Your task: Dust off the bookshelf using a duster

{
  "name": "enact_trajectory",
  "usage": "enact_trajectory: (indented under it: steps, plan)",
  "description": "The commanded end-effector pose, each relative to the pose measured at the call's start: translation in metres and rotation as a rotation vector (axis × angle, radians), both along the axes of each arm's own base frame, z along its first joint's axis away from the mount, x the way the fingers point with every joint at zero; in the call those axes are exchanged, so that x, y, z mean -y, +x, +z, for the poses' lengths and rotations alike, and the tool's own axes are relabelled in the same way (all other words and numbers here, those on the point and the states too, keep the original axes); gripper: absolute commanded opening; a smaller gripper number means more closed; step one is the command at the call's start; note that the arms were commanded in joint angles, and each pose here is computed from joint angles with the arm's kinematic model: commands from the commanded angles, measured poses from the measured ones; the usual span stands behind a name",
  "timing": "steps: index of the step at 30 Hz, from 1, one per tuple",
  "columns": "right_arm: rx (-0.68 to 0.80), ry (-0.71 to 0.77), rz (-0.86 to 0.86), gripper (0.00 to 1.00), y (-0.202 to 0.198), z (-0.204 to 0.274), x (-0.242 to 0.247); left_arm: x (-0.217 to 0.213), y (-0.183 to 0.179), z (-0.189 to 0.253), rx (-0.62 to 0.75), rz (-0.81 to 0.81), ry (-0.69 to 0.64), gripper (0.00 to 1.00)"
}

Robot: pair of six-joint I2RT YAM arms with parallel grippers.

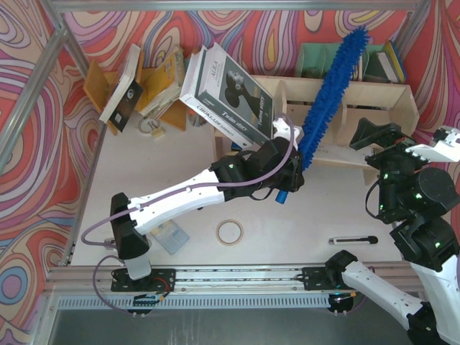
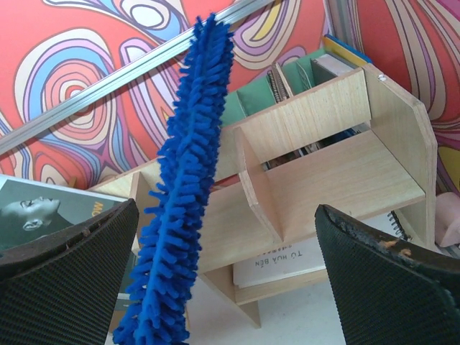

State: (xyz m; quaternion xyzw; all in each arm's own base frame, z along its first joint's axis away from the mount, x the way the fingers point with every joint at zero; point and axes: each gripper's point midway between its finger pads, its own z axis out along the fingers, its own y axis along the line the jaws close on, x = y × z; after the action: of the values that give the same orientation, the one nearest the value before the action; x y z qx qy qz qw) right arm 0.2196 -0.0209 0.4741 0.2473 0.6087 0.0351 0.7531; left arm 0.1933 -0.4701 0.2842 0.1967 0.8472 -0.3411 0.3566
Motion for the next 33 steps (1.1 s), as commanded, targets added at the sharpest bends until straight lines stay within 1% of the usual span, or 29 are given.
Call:
enact_trajectory:
  steps: [1, 9, 13, 15, 19, 23, 27, 33]
  plan:
    - [0.045, 0.007, -0.030, 0.99, -0.007, 0.017, 0.008, 0.022, -0.015, 0.003, 0.018, -0.109, 0.013, 0.00]
    - [0.110, 0.030, -0.068, 0.99, -0.024, 0.036, 0.022, 0.042, -0.032, -0.010, -0.011, -0.204, 0.056, 0.00]
    - [0.135, 0.030, -0.070, 0.99, -0.028, 0.044, 0.024, 0.042, -0.036, 0.000, 0.046, -0.219, 0.067, 0.00]
    - [0.137, 0.030, -0.067, 0.99, -0.027, 0.045, 0.023, 0.037, -0.033, 0.010, 0.071, -0.196, 0.058, 0.00]
    - [0.129, 0.029, -0.063, 0.99, -0.025, 0.043, 0.022, 0.015, -0.016, 0.027, 0.152, -0.090, 0.057, 0.00]
    - [0.125, 0.029, -0.066, 0.99, -0.023, 0.040, 0.021, 0.003, -0.011, 0.036, 0.164, -0.058, 0.043, 0.00]
    - [0.119, 0.029, -0.070, 0.99, -0.022, 0.038, 0.021, -0.014, -0.009, 0.028, 0.162, -0.021, 0.080, 0.00]
    - [0.105, 0.024, -0.069, 0.99, -0.017, 0.031, 0.019, -0.036, -0.009, 0.013, 0.129, 0.020, 0.089, 0.00]
